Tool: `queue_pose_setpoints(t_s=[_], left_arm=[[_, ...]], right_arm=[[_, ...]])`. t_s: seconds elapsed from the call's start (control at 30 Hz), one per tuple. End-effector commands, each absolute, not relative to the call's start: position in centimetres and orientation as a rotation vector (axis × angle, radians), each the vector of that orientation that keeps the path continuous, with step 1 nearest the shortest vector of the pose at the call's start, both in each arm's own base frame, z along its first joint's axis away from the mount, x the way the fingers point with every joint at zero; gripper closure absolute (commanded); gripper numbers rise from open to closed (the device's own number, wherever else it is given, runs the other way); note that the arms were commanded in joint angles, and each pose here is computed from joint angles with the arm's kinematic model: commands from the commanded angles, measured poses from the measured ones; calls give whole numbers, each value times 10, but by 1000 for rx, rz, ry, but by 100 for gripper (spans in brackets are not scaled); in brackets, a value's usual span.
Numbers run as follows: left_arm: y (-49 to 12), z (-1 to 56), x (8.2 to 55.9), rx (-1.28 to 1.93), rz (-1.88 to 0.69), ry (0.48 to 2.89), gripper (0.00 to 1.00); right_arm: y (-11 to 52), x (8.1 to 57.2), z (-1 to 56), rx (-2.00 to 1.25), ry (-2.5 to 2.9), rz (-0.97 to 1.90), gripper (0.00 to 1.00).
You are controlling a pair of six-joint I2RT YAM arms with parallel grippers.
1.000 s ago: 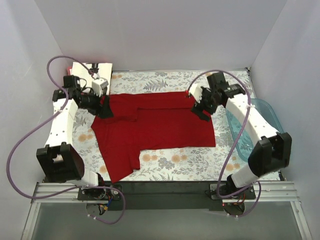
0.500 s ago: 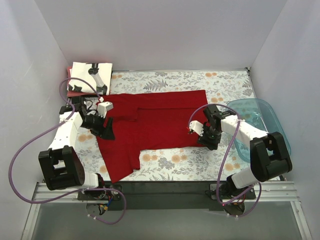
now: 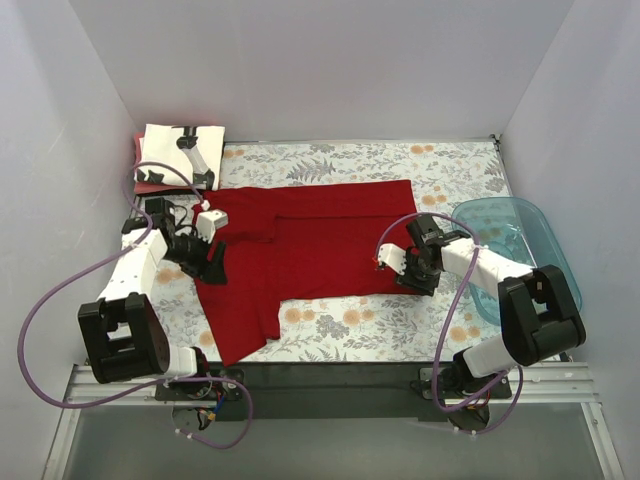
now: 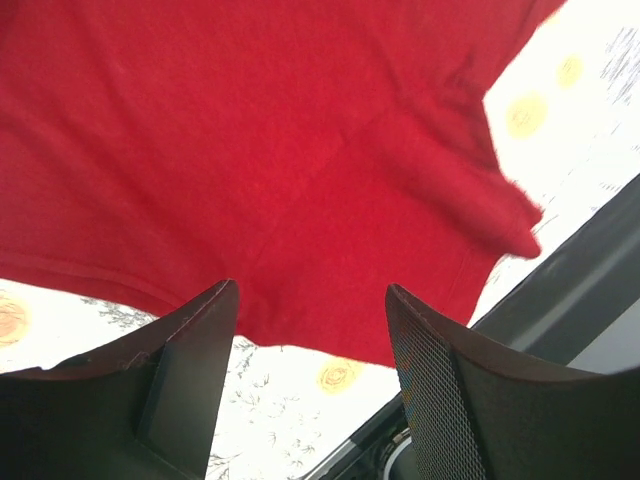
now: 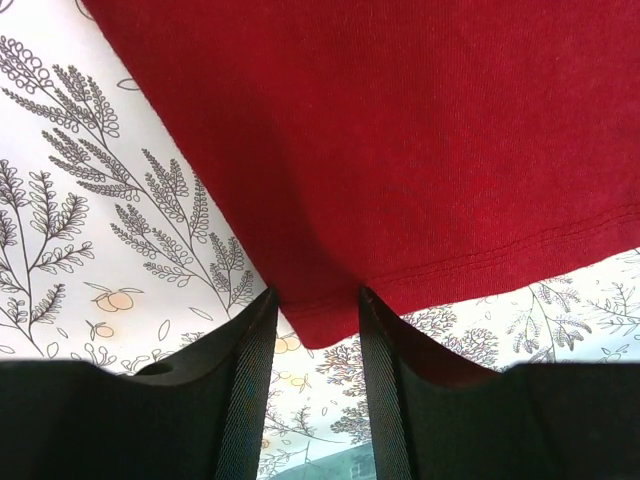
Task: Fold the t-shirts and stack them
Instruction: Fold the tshirt
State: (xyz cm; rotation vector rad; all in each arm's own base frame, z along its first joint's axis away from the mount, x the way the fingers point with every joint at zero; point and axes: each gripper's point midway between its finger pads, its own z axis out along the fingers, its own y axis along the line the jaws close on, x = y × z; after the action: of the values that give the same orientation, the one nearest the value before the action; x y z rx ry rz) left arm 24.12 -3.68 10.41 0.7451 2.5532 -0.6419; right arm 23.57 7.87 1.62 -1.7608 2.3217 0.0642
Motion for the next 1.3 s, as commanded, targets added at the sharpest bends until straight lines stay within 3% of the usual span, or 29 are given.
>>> queue_pose_setpoints(t_s=[0.0, 0.13, 0.23, 0.27, 0.3, 0.7, 0.83, 0.87, 0.97, 1.27], left_arm=[[-29, 97, 231, 888, -544, 2493, 41], [-17, 68, 223, 999, -421, 2468, 41], [-11, 50, 214, 1069, -360, 2461, 41], [-12, 44, 208, 1092, -367, 2461, 41], [-12, 44, 207, 1123, -354, 2439, 41], [0, -11, 169, 1315, -246, 2490, 51], [3, -18, 165, 1346, -224, 2513, 73], [3, -16, 166, 1342, -228, 2515, 85], [1, 1, 170, 1341, -243, 2511, 100], [-10, 69, 171, 1320, -345, 2496, 100]], right_arm=[[72, 225, 2, -1787, 2341, 60, 56], [73, 229, 3, -1781, 2339, 54, 66], [73, 228, 2, -1776, 2352, 60, 81], [73, 228, 1, -1775, 2354, 63, 93], [73, 228, 1, -1776, 2356, 62, 98], [74, 229, -1, -1773, 2377, 67, 99], [74, 230, 2, -1774, 2379, 65, 99], [73, 230, 3, -1774, 2383, 64, 99], [75, 229, 10, -1772, 2374, 73, 99], [67, 212, 37, -1787, 2319, 56, 99]])
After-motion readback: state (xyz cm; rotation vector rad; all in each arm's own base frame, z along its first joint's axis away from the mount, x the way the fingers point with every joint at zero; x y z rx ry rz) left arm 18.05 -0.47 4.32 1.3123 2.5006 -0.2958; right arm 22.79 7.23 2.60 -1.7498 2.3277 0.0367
